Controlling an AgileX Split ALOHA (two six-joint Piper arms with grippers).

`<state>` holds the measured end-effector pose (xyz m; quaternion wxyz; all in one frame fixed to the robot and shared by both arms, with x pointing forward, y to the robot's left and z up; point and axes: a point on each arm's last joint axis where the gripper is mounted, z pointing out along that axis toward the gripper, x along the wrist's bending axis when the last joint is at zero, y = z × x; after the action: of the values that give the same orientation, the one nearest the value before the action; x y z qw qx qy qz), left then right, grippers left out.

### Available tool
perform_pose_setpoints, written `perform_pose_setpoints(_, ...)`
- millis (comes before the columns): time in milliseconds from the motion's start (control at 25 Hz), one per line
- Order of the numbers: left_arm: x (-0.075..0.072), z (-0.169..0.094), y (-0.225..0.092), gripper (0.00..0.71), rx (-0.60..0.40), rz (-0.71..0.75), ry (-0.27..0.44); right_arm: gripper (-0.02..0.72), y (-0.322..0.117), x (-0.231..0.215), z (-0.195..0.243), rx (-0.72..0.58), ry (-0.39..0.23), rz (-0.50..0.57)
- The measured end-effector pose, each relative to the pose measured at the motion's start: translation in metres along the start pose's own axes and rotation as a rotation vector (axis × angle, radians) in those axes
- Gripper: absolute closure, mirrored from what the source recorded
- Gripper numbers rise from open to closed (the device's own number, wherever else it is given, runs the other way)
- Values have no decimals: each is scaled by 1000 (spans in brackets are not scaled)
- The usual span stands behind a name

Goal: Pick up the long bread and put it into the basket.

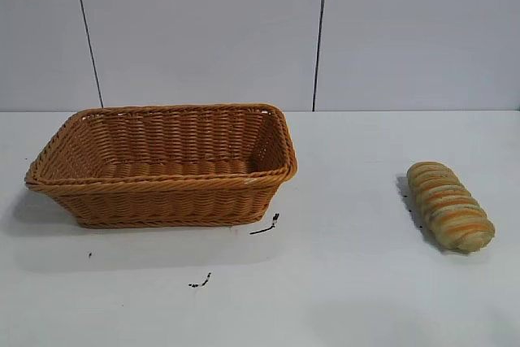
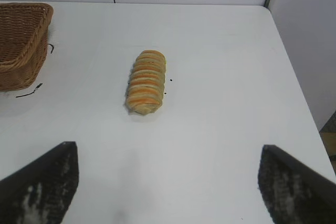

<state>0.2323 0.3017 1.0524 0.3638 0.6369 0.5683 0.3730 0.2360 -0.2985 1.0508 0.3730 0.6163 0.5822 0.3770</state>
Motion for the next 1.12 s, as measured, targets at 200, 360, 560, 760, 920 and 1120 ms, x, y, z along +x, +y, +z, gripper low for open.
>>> perform_pose_setpoints(200,0,0,0,14,0,0,0,66,0,0,0,0,0,0)
perform_pose_setpoints(360,0,0,0,14,0,0,0,63,0,0,0,0,0,0)
perform_pose_setpoints(560,0,0,0,14,0,0,0,22,16,2,15,121,10,10)
perform_pose_setpoints(760,0,0,0,14,0,0,0,20,56,4,48,317,6,14)
perform_pose_setpoints(920,0,0,0,14,0,0,0,20,90,5,88,453,0,15)
perform_pose_setpoints(1120,0,0,0,14,0,0,0,20,118,5,150,604,-8,15)
